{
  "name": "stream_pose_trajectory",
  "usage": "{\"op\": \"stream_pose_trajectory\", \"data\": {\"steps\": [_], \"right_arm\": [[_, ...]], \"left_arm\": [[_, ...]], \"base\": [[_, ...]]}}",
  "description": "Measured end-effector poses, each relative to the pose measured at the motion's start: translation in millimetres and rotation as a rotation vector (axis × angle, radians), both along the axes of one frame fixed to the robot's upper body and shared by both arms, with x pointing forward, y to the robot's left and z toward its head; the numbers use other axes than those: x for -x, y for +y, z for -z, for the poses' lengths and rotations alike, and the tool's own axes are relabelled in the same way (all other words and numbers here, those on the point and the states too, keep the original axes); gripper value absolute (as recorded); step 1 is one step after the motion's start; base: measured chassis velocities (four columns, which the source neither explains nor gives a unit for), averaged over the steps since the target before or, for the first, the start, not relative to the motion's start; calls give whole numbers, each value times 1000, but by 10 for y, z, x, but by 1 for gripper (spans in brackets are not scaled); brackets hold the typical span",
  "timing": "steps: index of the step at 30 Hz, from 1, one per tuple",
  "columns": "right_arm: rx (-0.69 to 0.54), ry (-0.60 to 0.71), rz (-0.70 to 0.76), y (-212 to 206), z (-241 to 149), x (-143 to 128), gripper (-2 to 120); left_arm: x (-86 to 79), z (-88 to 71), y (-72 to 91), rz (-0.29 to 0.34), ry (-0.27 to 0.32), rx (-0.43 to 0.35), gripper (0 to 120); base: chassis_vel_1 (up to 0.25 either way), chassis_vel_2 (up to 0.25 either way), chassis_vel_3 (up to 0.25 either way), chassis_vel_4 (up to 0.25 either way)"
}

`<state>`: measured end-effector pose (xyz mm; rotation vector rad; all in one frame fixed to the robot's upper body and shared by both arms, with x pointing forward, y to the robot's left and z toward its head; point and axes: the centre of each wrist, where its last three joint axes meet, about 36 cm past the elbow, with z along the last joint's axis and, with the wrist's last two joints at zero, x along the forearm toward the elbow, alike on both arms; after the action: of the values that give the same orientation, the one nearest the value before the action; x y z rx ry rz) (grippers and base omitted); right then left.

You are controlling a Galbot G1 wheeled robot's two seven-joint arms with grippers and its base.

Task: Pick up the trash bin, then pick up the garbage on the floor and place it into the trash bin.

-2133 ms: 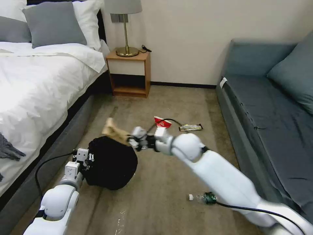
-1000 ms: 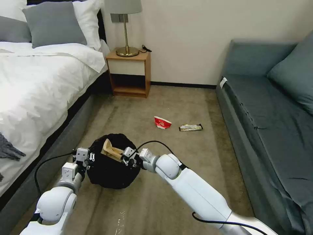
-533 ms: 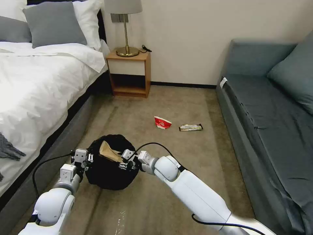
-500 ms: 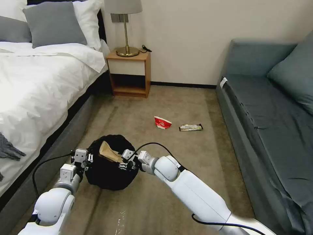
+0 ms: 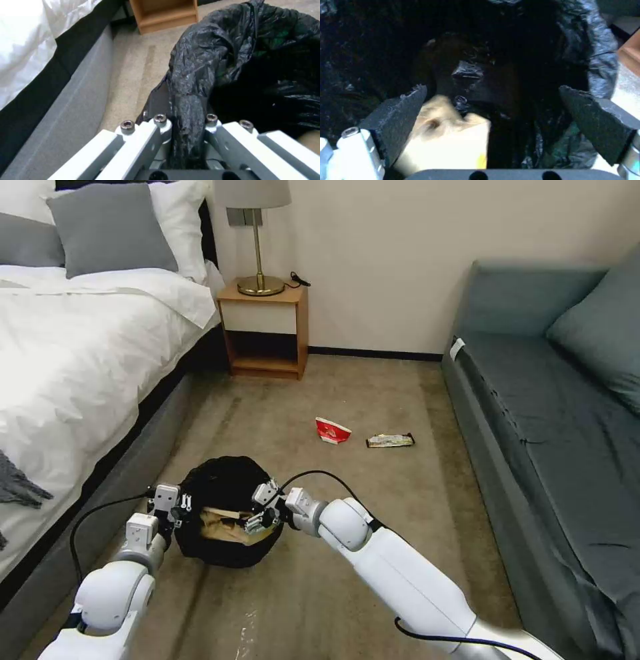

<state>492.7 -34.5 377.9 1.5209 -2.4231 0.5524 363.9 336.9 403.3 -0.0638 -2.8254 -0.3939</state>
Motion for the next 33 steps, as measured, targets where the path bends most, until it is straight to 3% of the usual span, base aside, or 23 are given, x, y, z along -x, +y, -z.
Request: {"op": "stream_pose_trajectory", "data": {"steps": [11,16,20,23,24,30,33], "right_arm": [[3,-19,11,-7,-97,-91,100],[11,-35,34,-204,-217,-197,100],[45,-40,65,-542,-290,-302,100],[115,-57,141,-1173,-327,-380,100],[115,-57,141,-1173,-327,-380,100],[183,-88,261,-2114,-530,-134,100],[212,-74,290,-2400,-469,21,100]], "left_arm": [[1,-1,15,-2,-1,6,4],[-66,63,50,-19,5,13,4],[-79,89,54,-22,-1,15,4],[-25,119,72,-26,-2,12,4],[-25,119,72,-26,-2,12,4],[123,152,80,-20,-19,-4,4],[84,174,51,-21,-22,0,4]], "base": [[0,0,0,0],[0,0,0,0],[0,0,0,0],[0,0,0,0],[0,0,0,0],[0,0,0,0],[0,0,0,0]]}}
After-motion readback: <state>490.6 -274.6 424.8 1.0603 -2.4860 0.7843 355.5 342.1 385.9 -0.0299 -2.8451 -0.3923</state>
